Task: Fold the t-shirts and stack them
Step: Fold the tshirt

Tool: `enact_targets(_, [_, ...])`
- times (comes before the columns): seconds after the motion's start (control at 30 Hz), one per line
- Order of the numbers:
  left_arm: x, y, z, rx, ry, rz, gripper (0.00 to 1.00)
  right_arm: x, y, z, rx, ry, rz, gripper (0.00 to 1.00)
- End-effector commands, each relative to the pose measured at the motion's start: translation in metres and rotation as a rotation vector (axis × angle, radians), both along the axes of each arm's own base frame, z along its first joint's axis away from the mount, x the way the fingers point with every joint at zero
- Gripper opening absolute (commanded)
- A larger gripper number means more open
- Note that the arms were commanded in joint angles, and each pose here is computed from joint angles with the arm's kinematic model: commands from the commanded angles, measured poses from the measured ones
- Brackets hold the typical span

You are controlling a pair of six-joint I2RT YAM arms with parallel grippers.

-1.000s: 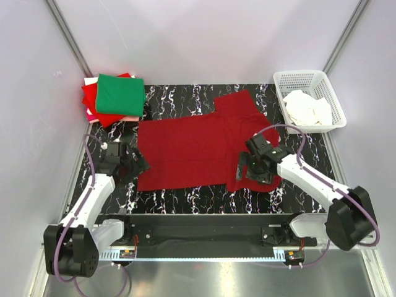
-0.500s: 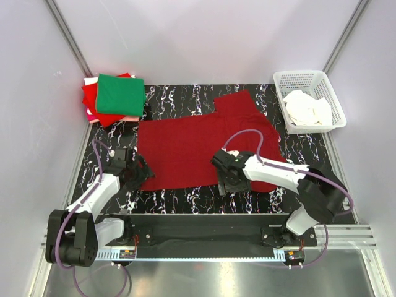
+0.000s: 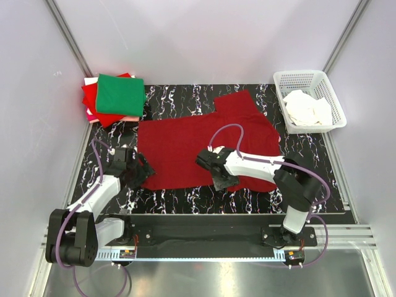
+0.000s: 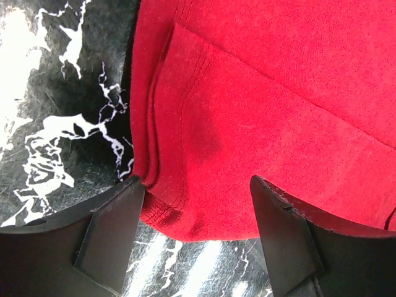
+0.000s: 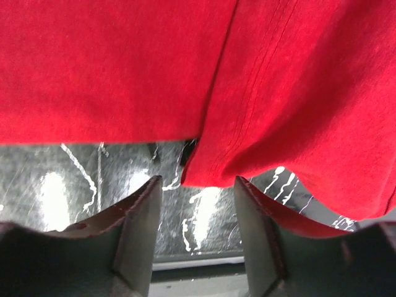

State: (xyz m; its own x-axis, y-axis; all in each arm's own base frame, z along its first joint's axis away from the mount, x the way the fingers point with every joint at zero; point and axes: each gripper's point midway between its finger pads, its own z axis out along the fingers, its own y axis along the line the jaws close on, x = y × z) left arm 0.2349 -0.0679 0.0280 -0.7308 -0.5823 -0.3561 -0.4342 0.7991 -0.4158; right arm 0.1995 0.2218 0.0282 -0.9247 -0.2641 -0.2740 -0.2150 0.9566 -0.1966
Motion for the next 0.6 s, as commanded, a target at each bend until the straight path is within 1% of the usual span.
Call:
enact_targets(0.0, [-0.0110,-0.0005,-0.0157,0.005,0.045,-0.018,0.75,0.0149,-0.0003,0.0060,-0.062,-0.059,0.016,0.52])
enact_targets(0.1, [-0.0111,0.0002,-0.0144,0.011,0.042,-0.022,0.75,0.0149,0.0011,0.0024,-0.091,-0.032,0.016,0.50])
enact_targets(0.17, [-0.0109,0.0007,-0.0137,0.013,0.040,-0.020,0.75,0.0141,0.0000,0.0004,-0.114,-0.012,0.018,0.45])
enact_targets(0.2, [-0.0108,0.0005,-0.0133,0.012,0.040,-0.021,0.75,0.0152,0.0032,-0.0009,-0.121,-0.003,0.023,0.44])
enact_targets(0.27, [-0.0100,-0.0001,-0.0125,0.009,0.037,-0.022,0.75,0.0145,0.0019,-0.0013,-0.135,0.009,0.022,0.34])
enact_targets(0.33, [-0.0104,0.0002,-0.0122,0.012,0.038,-0.024,0.75,0.0145,0.0026,-0.0020,-0.138,0.013,0.015,0.30])
enact_targets(0.37, [-0.0110,0.0003,-0.0122,0.012,0.040,-0.024,0.75,0.0135,0.0011,-0.0019,-0.144,0.019,0.011,0.26])
enact_targets(0.43, [-0.0111,0.0003,-0.0112,0.012,0.037,-0.024,0.75,0.0132,0.0014,-0.0033,-0.145,0.038,0.006,0.24])
enact_targets(0.47, [-0.0115,-0.0004,-0.0109,0.008,0.037,-0.027,0.75,0.0120,-0.0001,-0.0029,-0.151,0.050,0.006,0.20])
enact_targets(0.5, [-0.0108,-0.0003,-0.0096,0.008,0.031,-0.025,0.75,0.0127,0.0005,-0.0036,-0.150,0.055,0.004,0.09])
enact_targets(0.53, [-0.0111,-0.0008,-0.0093,0.005,0.031,-0.026,0.75,0.0132,0.0007,-0.0036,-0.147,0.057,0.013,0.00])
enact_targets(0.57, [-0.0111,-0.0008,-0.0094,0.005,0.030,-0.026,0.75,0.0130,0.0005,-0.0029,-0.144,0.055,0.013,0.00])
